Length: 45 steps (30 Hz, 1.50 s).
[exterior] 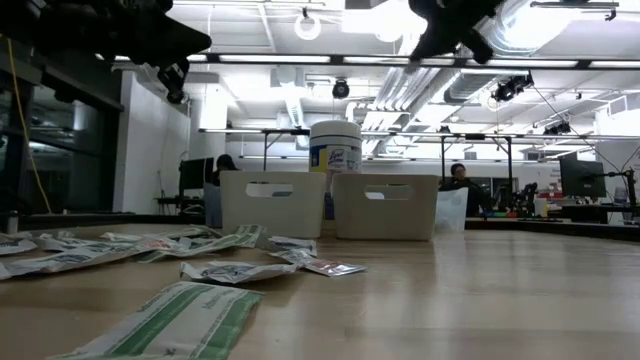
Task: Pick & Place First Aid Supplies
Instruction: Put the band aid into the transparent bin
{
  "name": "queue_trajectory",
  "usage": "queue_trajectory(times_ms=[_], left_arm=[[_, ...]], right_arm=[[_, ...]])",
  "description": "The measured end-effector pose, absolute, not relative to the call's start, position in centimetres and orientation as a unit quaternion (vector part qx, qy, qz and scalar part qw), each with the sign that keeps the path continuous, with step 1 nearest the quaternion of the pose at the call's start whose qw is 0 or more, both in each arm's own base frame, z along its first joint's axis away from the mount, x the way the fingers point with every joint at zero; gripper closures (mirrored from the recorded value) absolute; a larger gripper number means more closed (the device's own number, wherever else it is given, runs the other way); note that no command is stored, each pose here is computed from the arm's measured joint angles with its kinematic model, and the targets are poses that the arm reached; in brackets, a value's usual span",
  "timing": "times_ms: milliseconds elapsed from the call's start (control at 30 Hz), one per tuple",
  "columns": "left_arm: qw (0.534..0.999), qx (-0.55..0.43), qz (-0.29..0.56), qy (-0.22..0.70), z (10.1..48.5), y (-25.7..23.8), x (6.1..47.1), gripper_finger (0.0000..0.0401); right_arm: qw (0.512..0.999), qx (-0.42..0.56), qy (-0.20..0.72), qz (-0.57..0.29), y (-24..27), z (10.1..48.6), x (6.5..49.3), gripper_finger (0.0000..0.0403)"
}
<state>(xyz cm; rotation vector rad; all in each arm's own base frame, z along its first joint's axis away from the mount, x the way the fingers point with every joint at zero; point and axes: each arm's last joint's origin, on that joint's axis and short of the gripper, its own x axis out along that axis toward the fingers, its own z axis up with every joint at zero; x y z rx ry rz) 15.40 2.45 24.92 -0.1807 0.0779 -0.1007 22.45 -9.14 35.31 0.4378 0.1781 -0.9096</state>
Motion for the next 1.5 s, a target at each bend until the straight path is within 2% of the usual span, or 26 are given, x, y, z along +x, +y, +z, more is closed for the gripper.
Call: queue_trajectory(times_ms=[200, 433, 667, 933, 1233, 1500], left_arm=[[0.994, -0.092, -0.048, 0.046, 24.9, 2.4, 15.1, 0.04], [0.994, -0.091, -0.031, 0.044, 24.9, 2.5, 15.1, 0.04], [0.993, -0.107, -0.004, 0.039, 24.9, 2.6, 15.1, 0.04], [0.993, -0.115, 0.024, 0.032, 25.0, 2.8, 15.1, 0.04], [0.991, -0.128, 0.024, 0.028, 25.1, 2.8, 15.1, 0.04], [0.989, -0.14, 0.025, 0.027, 25.1, 2.8, 15.1, 0.04]], right_arm=[[0.839, 0.26, 0.051, -0.476, -8.8, 30.5, 19.8, 0.0403], [0.792, 0.31, -0.055, -0.523, -10.1, 24.4, 19.2, 0.0403], [0.766, 0.322, -0.084, -0.55, -12.5, 21.0, 19.4, 0.0403], [0.823, 0.261, -0.034, -0.503, -17.5, 19.4, 20.7, 0.0403], [0.878, 0.267, 0.044, -0.396, -23.4, 18.1, 19.1, 0.0403], [0.882, 0.313, 0.109, -0.335, -26.2, 16.5, 16.8, 0.0403]])
